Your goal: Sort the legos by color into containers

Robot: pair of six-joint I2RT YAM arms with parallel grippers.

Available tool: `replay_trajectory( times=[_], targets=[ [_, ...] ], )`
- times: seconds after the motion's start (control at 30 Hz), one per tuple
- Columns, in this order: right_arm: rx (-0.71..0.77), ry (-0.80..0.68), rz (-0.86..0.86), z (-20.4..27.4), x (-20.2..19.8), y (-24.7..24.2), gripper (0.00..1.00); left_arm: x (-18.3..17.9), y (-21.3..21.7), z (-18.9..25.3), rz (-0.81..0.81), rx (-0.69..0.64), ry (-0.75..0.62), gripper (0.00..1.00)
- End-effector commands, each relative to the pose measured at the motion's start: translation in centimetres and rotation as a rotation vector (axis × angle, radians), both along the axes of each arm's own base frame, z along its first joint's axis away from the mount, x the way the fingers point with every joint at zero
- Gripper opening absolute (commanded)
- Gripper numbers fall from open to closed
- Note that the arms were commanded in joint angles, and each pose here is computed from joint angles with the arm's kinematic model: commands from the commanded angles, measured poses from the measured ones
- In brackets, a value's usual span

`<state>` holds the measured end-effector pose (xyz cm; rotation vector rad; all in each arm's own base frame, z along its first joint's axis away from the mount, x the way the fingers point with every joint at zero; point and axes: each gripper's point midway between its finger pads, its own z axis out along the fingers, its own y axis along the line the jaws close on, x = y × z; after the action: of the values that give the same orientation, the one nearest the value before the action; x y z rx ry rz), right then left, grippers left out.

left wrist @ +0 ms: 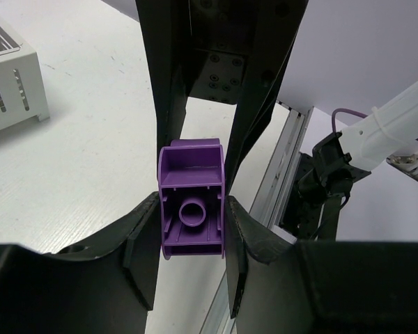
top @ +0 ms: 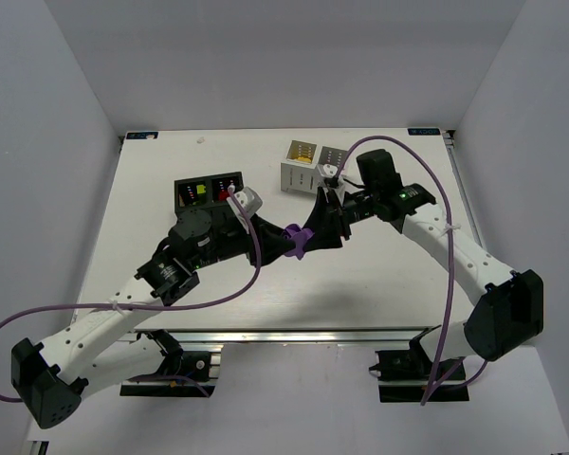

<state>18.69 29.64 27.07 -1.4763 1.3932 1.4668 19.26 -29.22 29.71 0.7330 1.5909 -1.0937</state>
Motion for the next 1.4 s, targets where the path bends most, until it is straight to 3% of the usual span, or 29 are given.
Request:
replay_trajectory(
  times=[0.0,0.07,0.1,0.4,0.67,0.87,1.0,1.23,1.37],
  targets=[
    [0.027,-0.059,0.014,1.4,0.3,0.4,0.22,0.0,-0.2,2.4,-0.009,-0.038,-0.045,0.00],
    [0.014,-0.062,0.003,1.2,0.5,0.3,0.04,0.3,-0.1,2.5,0.006,-0.032,-0.051,0.00],
    [0.001,-0.084,-0.016,1.0,1.0,0.3,0.00,0.5,0.0,3.1,0.016,-0.033,-0.068,0.00],
    [-0.154,-0.116,-0.143,-3.0,3.7,-0.8,0.00,3.6,3.4,7.0,0.264,0.004,-0.181,0.00],
    [-0.205,-0.097,-0.223,-4.2,6.1,-2.1,0.00,5.8,7.7,9.0,0.509,0.042,-0.251,0.00],
    [-0.280,-0.216,-0.598,-3.0,14.5,-4.8,0.00,5.5,9.1,7.8,0.544,0.098,-0.262,0.00],
    [-0.288,-0.310,-0.825,-0.4,20.6,-6.6,0.00,5.0,9.6,3.7,0.530,0.181,-0.236,0.00],
    [-0.289,-0.292,-1.072,1.3,27.5,-8.1,0.00,3.7,11.1,3.0,0.548,0.148,-0.258,0.00],
    [-0.356,-0.222,-1.156,-1.6,31.2,-8.5,0.00,3.1,11.2,2.3,0.529,0.116,-0.262,0.00]
  ],
)
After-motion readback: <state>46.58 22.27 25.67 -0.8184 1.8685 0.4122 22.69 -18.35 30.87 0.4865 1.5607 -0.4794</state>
